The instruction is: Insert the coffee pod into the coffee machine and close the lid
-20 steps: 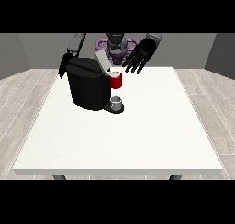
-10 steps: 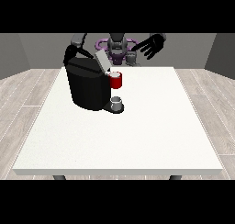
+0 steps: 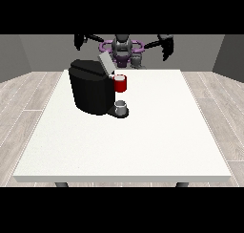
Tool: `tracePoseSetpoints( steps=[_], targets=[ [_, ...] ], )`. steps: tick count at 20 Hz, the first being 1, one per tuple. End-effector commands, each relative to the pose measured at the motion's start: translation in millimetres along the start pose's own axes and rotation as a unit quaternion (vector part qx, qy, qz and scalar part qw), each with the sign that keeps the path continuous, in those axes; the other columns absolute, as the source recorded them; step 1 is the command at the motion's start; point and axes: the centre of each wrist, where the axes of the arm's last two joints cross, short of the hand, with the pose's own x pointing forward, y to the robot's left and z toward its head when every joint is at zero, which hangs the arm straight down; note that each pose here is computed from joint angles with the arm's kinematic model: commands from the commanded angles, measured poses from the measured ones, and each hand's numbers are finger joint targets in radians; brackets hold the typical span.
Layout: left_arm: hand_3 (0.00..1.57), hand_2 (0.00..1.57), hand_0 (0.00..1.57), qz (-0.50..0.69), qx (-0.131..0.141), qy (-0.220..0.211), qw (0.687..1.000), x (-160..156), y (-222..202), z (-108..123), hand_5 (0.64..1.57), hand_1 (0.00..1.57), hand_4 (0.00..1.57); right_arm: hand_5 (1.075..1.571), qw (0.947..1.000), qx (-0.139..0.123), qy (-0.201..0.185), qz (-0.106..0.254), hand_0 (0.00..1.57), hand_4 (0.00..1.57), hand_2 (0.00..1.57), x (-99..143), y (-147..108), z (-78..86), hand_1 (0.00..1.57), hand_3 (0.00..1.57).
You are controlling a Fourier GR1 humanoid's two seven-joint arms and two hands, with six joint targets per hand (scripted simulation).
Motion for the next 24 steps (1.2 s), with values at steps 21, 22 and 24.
tracePoseSetpoints(
  steps=[21,22,24],
  targets=[
    [0.0,0.0,0.0,0.03,0.006,-0.068,0.997,38,-10,32,1.571,0.0,0.36,1.571,0.997,-0.018,0.022,-0.072,0.0,0.15,0.0,58,-48,-72.0,0.0,0.0],
    [0.0,0.0,0.0,0.038,-0.004,-0.063,0.997,42,-26,34,1.571,0.0,0.35,1.571,0.9972,-0.026,0.024,-0.066,0.0,0.07,0.0,46,-46,-71.5,0.0,0.0],
    [0.0,0.0,0.0,0.035,0.012,-0.061,0.997,56,-16,33,1.571,0.0,0.32,1.571,0.9983,0.001,0.018,-0.056,0.0,0.0,0.0,41,-22,-68.2,0.0,0.0]
  ],
)
